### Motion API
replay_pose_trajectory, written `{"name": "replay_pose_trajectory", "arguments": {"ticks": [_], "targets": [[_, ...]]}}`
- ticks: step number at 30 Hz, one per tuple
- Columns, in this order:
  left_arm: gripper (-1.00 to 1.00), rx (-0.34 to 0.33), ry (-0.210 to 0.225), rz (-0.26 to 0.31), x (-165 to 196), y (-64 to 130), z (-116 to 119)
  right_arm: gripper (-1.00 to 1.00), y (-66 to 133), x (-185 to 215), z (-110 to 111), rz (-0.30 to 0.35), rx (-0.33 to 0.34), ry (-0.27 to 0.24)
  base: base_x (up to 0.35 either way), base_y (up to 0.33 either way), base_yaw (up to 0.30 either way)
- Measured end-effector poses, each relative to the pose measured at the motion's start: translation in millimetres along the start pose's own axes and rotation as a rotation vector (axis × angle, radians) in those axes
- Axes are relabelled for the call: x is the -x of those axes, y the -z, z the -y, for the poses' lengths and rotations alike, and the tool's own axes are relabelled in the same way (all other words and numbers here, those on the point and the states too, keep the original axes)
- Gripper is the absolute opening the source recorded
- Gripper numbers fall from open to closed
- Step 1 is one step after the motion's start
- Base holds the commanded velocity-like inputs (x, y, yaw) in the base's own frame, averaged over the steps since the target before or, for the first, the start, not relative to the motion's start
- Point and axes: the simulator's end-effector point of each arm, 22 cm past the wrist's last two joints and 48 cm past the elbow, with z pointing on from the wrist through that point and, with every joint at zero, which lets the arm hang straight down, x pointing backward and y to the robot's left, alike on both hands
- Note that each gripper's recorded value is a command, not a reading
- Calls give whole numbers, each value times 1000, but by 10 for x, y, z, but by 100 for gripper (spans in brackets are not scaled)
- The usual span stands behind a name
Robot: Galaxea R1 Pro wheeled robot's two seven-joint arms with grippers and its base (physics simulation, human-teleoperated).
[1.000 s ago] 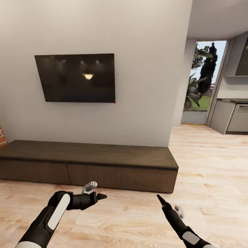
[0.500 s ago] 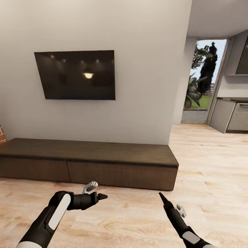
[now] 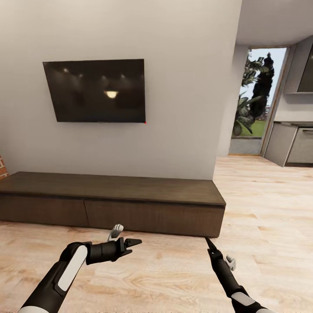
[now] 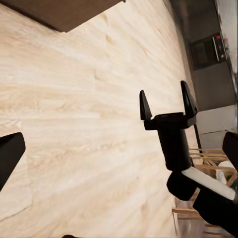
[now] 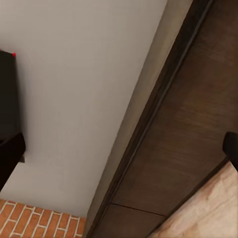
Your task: Place each of the two pumpkins and all three candles from the living room inside a cabinet in the living room (use any cabinet), then make sure every cabinet is closed, and position the cauldron so it is next to a table in the living room.
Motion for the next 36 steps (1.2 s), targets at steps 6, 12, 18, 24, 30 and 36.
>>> {"name": "replay_pose_trajectory", "arguments": {"ticks": [6,12,18,24,30,36], "targets": [[100,-106,1,1,-71,110,33,100,38,-1,104,20,10,-8,0,0,0],[100,-244,4,0,-158,258,137,100,89,114,138,84,54,-61,0,0,0],[100,-285,7,-1,-257,258,101,100,141,75,137,85,114,-86,0,0,0],[100,-289,7,-2,-347,225,2,100,180,13,258,84,114,-78,0,0,0],[100,-286,17,-7,-405,183,-103,100,207,-11,378,87,108,-99,0,0,0],[100,-279,39,-16,-436,135,-208,100,226,27,509,117,89,-160,0,0,0]]}}
